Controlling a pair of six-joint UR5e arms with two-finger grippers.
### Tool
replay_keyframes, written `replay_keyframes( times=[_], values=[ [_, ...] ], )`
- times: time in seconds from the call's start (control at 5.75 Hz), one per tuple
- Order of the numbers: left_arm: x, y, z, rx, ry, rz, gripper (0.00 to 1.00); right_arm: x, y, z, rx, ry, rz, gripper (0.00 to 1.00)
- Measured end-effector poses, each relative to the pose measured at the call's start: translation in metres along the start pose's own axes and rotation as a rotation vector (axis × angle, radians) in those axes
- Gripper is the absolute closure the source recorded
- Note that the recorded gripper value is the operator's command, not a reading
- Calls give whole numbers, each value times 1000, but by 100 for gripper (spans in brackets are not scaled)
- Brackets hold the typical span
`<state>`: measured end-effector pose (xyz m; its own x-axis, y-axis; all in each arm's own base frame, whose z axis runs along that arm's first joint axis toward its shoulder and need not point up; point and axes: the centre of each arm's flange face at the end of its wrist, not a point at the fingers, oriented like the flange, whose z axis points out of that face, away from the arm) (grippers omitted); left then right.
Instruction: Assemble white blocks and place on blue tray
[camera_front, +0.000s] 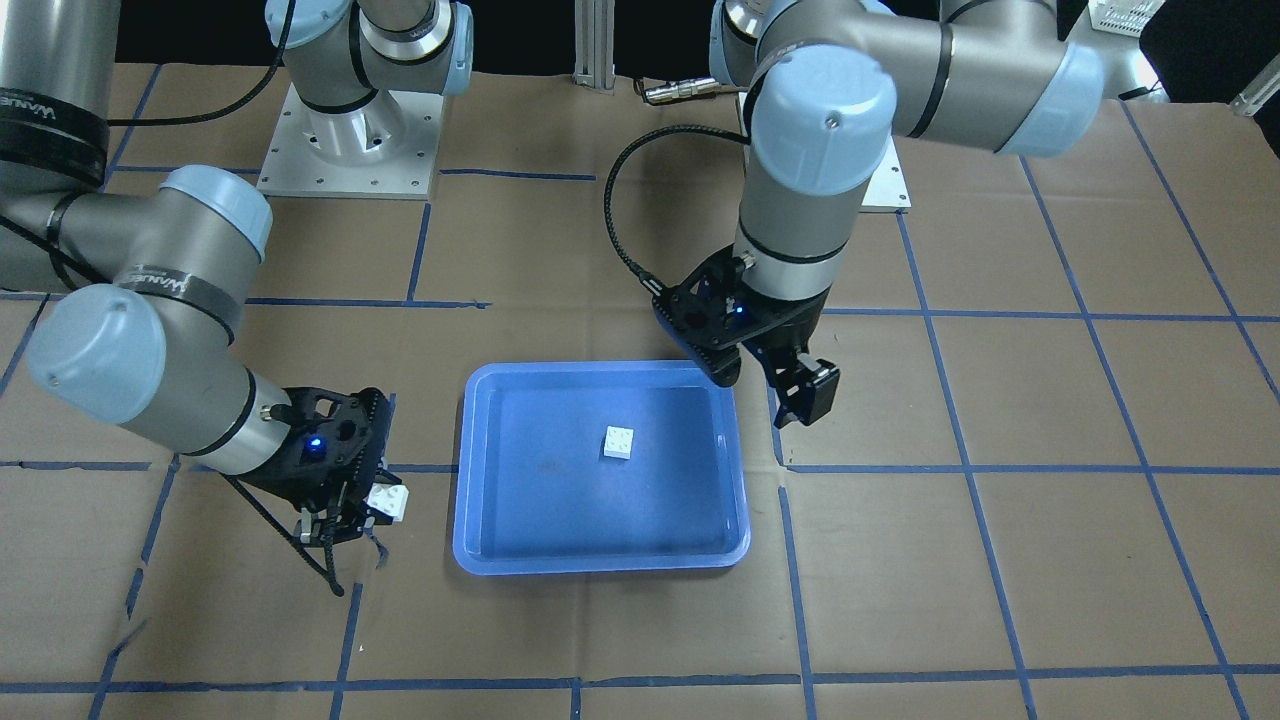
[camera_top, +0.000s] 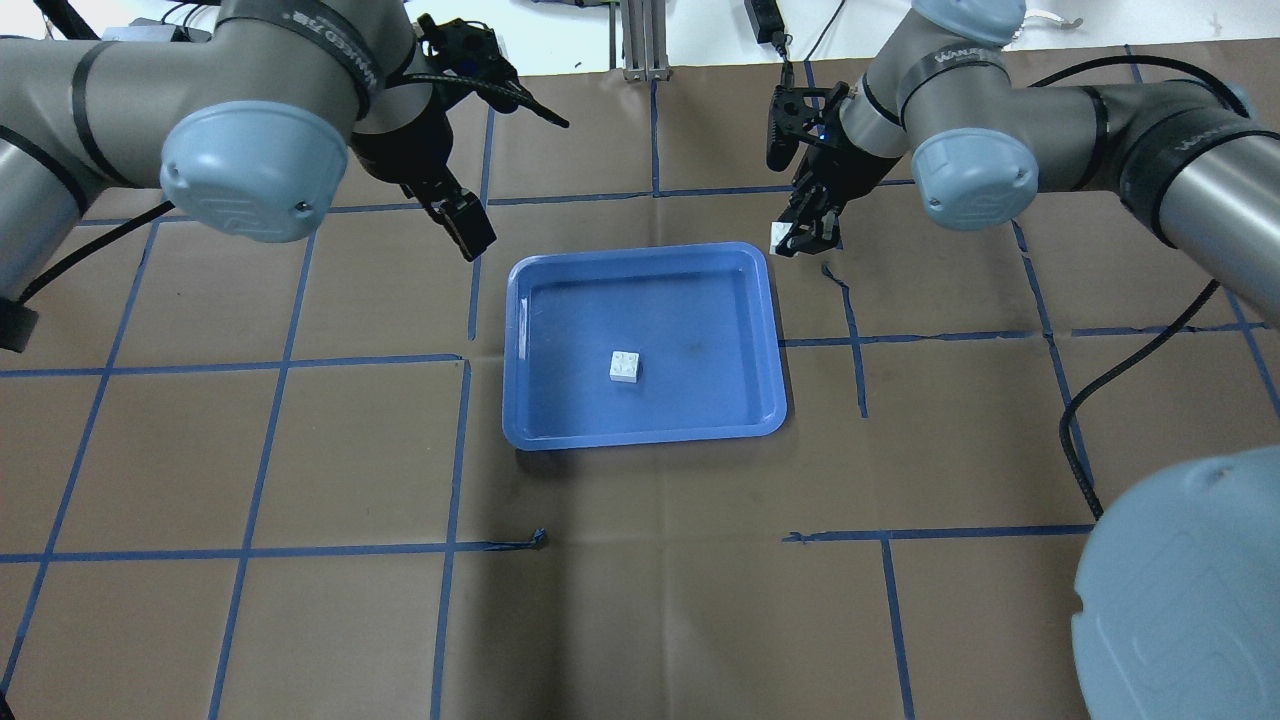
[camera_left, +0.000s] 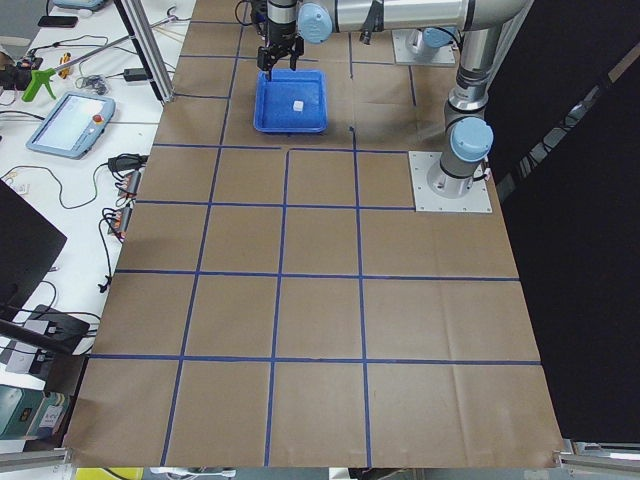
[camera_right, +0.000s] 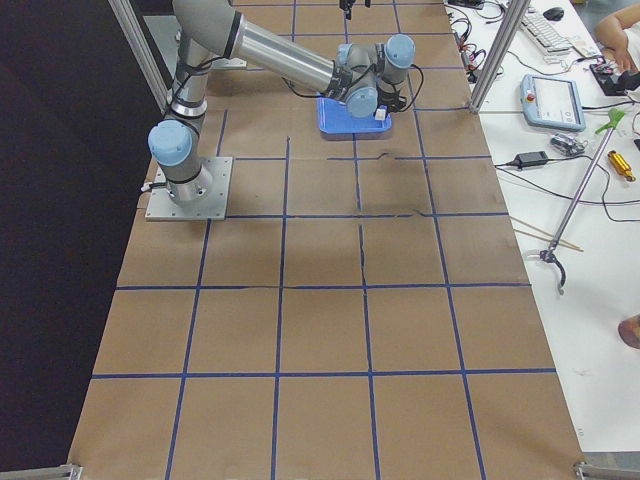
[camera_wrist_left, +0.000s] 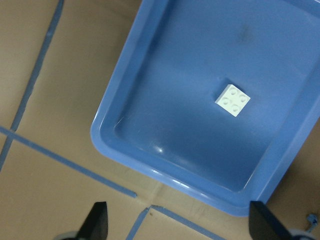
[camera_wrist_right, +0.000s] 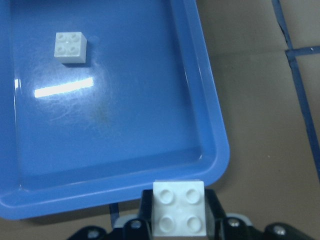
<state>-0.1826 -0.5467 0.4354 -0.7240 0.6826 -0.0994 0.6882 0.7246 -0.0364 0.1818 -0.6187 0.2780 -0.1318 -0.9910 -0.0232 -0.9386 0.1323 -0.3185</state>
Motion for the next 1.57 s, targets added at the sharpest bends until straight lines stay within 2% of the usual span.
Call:
replay_keyframes(
  times=[0.35,0.7,1.04,1.22,1.57],
  values=[
    [-2,31,-29,-27,17,-256,1,-37,-17,46,7,17,-31,62],
    [-5,50,-44,-45,30,-500,1,-65,-40,74,15,36,-106,62],
    [-9,58,-49,-45,29,-580,1,-79,-56,101,21,37,-178,62],
    [-10,59,-50,-44,28,-587,1,-88,-60,112,25,39,-178,62],
    [-11,61,-53,-40,21,-590,1,-95,-63,118,29,42,-114,62]
  ],
)
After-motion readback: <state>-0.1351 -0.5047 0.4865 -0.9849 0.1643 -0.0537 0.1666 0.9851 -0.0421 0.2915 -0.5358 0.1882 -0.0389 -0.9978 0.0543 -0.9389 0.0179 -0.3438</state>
